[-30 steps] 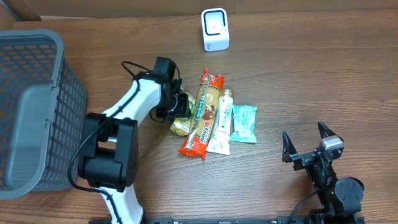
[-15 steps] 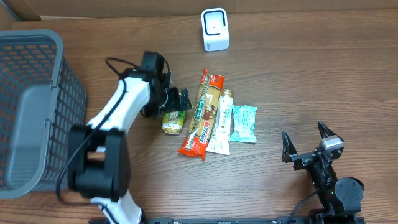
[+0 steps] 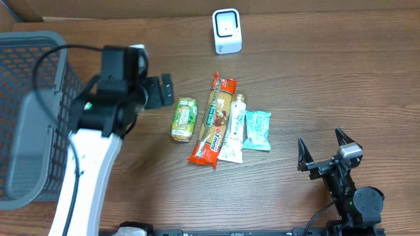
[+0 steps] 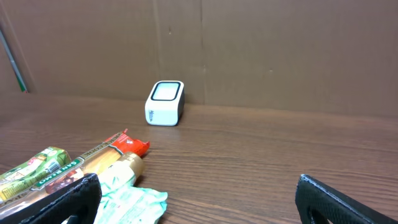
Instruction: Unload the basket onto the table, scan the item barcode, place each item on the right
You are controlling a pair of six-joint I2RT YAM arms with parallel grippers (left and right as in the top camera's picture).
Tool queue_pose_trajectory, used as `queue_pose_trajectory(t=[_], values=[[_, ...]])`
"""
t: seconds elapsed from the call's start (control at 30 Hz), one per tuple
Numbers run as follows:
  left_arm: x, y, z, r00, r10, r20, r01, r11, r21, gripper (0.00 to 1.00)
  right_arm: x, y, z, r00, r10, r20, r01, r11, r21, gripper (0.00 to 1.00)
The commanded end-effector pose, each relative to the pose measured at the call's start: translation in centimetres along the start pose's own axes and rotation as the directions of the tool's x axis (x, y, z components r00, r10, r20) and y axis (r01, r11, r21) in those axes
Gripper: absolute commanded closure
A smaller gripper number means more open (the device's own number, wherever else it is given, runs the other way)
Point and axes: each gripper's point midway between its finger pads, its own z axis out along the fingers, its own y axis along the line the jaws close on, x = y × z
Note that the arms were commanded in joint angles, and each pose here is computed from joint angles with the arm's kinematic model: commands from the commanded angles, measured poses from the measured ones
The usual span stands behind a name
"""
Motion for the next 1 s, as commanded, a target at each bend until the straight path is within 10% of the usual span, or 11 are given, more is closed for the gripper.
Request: queue_pose_trajectory(t=[0.0,0.97], values=[[-0.8,2.9,-3.4,0.995,-0.04,0.094,0.049,0.995,-0.088,0.0,0.2,0.2,0.0,1.0,0.002,0.003,-0.002,1.0,-0.012,0.0],[8.0,9.6,-10.3,0.942,-0.211,0.262,0.28,0.924,-0.26,0.0,0.2,0.2,0.0,1.0,0.002,0.003,-0.002,1.0,-0.012,0.0]])
